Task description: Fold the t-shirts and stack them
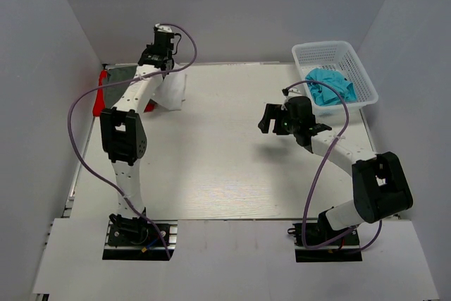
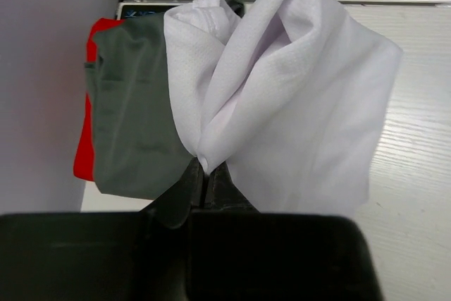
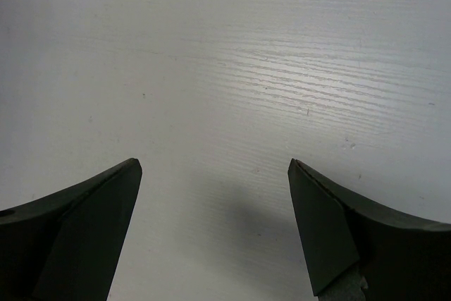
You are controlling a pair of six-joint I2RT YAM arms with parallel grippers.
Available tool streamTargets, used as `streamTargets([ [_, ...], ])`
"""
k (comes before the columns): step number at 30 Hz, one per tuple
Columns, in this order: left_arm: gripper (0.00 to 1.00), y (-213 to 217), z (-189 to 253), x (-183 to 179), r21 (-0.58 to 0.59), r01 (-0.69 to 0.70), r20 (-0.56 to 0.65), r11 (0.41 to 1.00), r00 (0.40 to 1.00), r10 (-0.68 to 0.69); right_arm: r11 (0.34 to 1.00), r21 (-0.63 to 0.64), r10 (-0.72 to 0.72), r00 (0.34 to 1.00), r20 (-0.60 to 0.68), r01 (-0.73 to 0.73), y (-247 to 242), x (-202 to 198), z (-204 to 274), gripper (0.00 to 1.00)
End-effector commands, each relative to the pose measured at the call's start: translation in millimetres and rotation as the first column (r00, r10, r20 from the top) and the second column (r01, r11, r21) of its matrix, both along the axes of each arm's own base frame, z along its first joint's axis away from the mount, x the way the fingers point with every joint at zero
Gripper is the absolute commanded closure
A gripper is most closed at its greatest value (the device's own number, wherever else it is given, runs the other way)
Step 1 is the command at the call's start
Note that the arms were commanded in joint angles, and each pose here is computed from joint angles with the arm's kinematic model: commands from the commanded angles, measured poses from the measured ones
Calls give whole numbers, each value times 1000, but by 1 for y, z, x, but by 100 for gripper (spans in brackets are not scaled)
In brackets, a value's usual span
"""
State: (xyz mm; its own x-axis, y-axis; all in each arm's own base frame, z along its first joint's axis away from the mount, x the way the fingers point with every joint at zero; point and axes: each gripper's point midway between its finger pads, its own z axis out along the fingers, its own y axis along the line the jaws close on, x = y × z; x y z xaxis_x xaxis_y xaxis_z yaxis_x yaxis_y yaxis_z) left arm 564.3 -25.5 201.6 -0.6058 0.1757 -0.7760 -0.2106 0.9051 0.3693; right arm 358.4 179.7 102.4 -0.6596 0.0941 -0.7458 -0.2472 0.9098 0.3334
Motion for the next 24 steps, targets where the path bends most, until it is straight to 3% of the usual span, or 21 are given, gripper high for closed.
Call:
streamTargets([
  [1, 100, 24, 35, -3, 9, -44, 54, 999, 998, 43, 1000, 20, -10, 999, 44, 9, 2, 10, 10, 10],
  [10, 100, 48, 85, 2, -9, -78, 156, 997, 985, 78, 999, 20, 28, 998, 50, -29, 8, 11, 11, 10],
  [19, 100, 42, 91, -5, -105, -60, 160, 993, 984, 76, 998, 38, 48, 997, 58, -50, 14, 13, 16, 10],
  [24, 100, 63, 98, -3, -110, -123, 187, 986, 972, 142, 998, 35, 54, 997, 58, -56, 14, 15, 19, 10],
])
